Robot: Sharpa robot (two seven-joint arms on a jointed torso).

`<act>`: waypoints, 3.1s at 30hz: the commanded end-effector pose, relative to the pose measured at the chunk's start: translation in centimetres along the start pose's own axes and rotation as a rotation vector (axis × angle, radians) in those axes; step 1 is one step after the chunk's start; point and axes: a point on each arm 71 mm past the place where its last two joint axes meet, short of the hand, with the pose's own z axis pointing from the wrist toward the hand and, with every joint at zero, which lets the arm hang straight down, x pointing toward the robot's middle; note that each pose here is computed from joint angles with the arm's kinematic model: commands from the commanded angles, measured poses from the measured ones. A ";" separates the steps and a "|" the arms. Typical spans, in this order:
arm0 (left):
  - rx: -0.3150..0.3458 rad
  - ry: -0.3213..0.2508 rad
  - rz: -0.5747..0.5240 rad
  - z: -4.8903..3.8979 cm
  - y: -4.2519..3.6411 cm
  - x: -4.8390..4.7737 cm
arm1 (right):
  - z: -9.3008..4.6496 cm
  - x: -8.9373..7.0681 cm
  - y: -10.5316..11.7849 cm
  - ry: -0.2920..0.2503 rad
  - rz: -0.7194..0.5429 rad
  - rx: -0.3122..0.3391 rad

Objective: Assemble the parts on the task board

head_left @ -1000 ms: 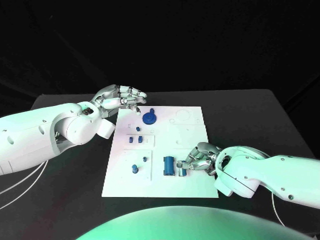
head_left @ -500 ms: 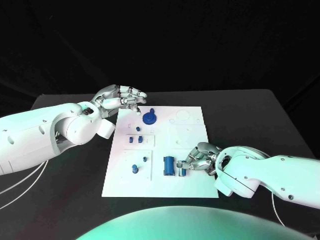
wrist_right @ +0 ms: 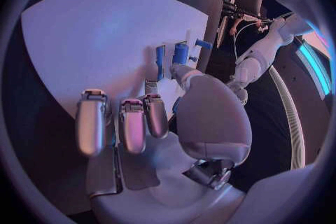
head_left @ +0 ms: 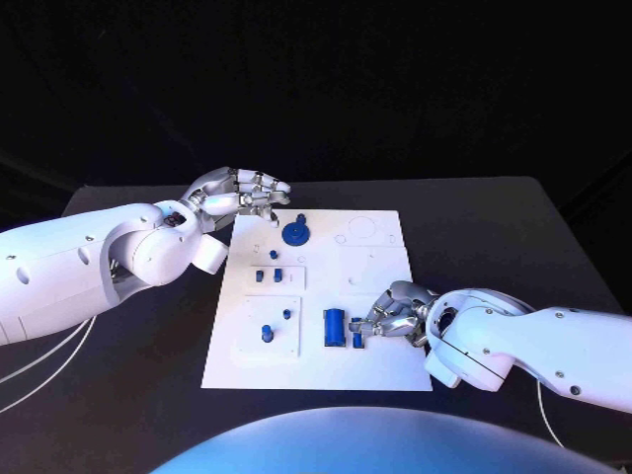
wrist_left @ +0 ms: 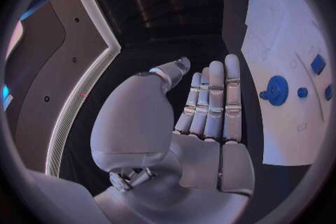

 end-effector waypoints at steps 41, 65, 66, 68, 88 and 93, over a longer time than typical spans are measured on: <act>0.074 -0.101 -0.062 0.31 -0.26 -1.64 | -1.3 -10.6 0.9 -0.186 0.387 -0.506; 0.112 -0.302 -0.098 2.41 1.58 -4.23 | 4.1 -18.6 1.2 -0.466 0.574 -0.564; 0.113 -0.312 -0.095 2.39 1.61 -3.93 | 4.0 -18.2 1.4 -0.474 0.591 -0.569; 0.114 -0.328 -0.091 2.35 1.66 -3.41 | 3.8 -17.5 1.8 -0.488 0.619 -0.575; 0.130 -0.546 -0.021 0.67 1.49 3.39 | 1.3 -12.7 4.3 -0.593 0.816 -0.580; 0.130 -0.552 -0.019 0.59 1.46 3.58 | 1.3 -12.7 4.3 -0.593 0.816 -0.580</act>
